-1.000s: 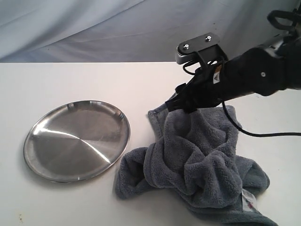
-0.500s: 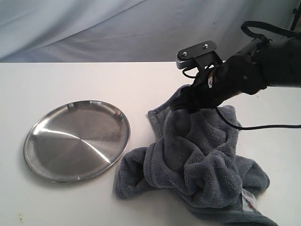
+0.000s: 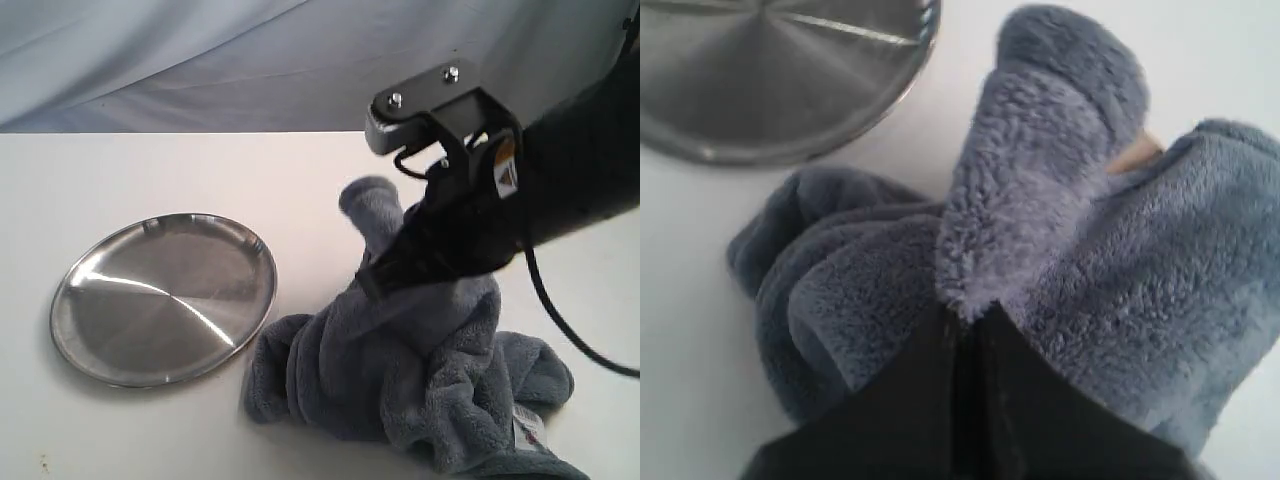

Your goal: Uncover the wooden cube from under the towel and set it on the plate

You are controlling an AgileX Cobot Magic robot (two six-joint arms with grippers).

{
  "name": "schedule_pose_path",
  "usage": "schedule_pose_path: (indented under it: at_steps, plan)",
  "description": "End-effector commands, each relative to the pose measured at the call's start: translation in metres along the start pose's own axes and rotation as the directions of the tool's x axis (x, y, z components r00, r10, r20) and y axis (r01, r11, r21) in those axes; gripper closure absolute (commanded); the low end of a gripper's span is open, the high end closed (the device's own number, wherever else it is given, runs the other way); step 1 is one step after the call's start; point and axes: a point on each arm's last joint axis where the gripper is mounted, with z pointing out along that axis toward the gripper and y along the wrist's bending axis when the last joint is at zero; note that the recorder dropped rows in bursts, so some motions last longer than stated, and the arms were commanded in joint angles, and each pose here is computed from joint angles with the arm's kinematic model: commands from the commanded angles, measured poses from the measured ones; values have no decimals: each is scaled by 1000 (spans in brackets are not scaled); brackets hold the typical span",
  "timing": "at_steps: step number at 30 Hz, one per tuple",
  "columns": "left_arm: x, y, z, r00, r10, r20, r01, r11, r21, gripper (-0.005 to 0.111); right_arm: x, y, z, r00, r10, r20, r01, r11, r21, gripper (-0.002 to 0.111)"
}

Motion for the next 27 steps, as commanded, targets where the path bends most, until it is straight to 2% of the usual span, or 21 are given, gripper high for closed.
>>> schedule_pose_path:
  at_steps: [1, 5, 9, 11, 13, 14, 19, 23, 27]
  plan:
    - [1, 0, 0, 1000, 0, -2, 0, 1000, -2, 105, 45, 8, 24, 987, 18, -157, -25, 999, -42, 108]
    - [1, 0, 0, 1000, 0, -2, 0, 1000, -2, 105, 79, 9, 56, 976, 52, -214, -64, 997, -50, 108]
    - [1, 0, 0, 1000, -2, -2, 2, 1000, -2, 105, 93, 9, 78, 960, 69, -270, -83, 996, -44, 108]
    - [1, 0, 0, 1000, -2, -2, 2, 1000, -2, 105, 94, 10, 83, 956, 75, -285, -90, 995, -43, 102]
    - [1, 0, 0, 1000, -2, -2, 2, 1000, -2, 105, 90, 11, 75, 962, 107, -249, -126, 990, -58, 90]
    - [1, 0, 0, 1000, -2, -2, 2, 1000, -2, 105, 86, 12, 66, 971, 127, -203, -144, 987, -72, 82]
    - [1, 0, 0, 1000, 2, -2, -2, 1000, -2, 105, 66, 11, 32, 987, 157, 46, -150, 982, -115, 70]
    - [1, 0, 0, 1000, 2, -2, -2, 1000, -2, 105, 43, 5, 12, 937, 189, 293, -154, 979, -136, 66]
    - [1, 0, 0, 1000, 2, -2, -2, 1000, -2, 105, 25, -17, 12, 891, 230, 391, -208, 973, -96, 66]
